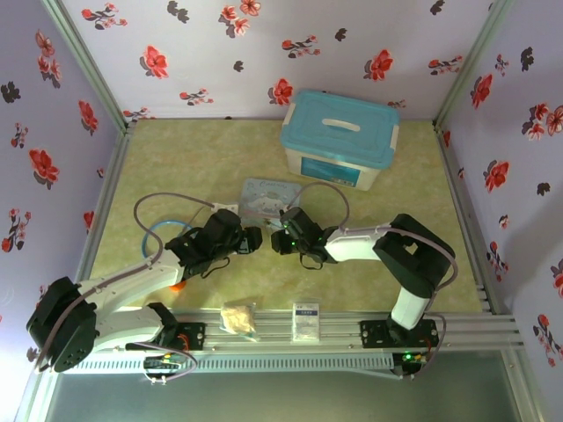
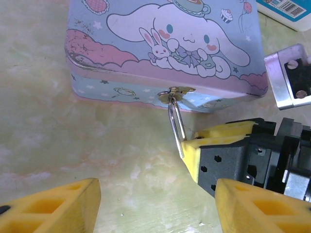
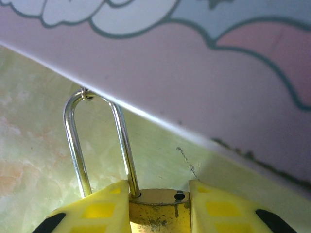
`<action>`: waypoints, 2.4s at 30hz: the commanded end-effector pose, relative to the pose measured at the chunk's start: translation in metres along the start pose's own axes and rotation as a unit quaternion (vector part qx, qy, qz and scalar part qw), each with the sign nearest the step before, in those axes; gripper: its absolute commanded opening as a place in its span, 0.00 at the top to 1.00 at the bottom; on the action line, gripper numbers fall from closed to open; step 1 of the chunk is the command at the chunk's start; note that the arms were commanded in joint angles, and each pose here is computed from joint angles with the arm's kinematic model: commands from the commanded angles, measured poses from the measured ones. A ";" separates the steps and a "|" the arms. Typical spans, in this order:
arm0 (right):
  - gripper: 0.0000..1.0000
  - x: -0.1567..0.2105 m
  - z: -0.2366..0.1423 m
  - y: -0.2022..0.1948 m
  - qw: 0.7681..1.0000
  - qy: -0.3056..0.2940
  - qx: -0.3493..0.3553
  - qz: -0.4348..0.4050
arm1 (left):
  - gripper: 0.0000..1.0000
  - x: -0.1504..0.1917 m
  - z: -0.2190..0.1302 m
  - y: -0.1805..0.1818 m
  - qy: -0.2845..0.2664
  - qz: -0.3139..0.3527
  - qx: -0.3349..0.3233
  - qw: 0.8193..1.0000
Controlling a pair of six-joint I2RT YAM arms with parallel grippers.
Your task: Unlock the padlock with the key
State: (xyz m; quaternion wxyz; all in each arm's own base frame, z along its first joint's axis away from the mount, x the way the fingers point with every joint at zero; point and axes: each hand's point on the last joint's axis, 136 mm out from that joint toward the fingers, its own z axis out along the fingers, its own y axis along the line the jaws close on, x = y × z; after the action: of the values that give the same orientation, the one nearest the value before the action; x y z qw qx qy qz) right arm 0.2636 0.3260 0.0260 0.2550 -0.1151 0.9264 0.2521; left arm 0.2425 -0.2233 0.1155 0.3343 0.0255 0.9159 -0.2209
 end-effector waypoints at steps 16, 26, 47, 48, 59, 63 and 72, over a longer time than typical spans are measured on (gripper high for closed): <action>0.87 0.006 -0.016 -0.019 0.997 -0.013 0.002 0.082 | 0.36 -0.027 -0.002 0.002 -0.031 0.020 -0.018 0.999; 0.85 0.015 -0.024 -0.038 0.980 -0.049 0.027 0.190 | 0.29 -0.078 0.022 0.006 -0.063 0.044 -0.044 0.996; 0.86 0.002 -0.017 -0.039 0.931 -0.192 0.092 0.297 | 0.38 -0.059 0.101 0.027 -0.022 0.113 -0.070 0.991; 0.86 0.001 -0.016 -0.040 0.926 -0.199 0.092 0.307 | 0.38 -0.055 0.102 0.029 -0.017 0.120 -0.073 0.990; 0.87 -0.015 -0.014 -0.043 0.900 -0.245 0.097 0.347 | 0.41 -0.037 0.107 0.039 -0.007 0.152 -0.073 0.986; 0.87 -0.021 -0.019 -0.047 0.886 -0.273 0.091 0.364 | 0.43 -0.034 0.109 0.040 -0.006 0.160 -0.070 0.985; 0.88 -0.034 -0.024 -0.053 0.858 -0.312 0.071 0.401 | 0.46 -0.026 0.114 0.040 0.003 0.166 -0.059 0.984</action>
State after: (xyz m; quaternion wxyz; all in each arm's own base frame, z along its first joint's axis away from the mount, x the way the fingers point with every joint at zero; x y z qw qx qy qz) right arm 0.2841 0.2888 0.0337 0.3755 0.3199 0.8213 0.2866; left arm 0.3642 -0.2496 0.0898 0.4361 0.1194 0.8795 -0.1487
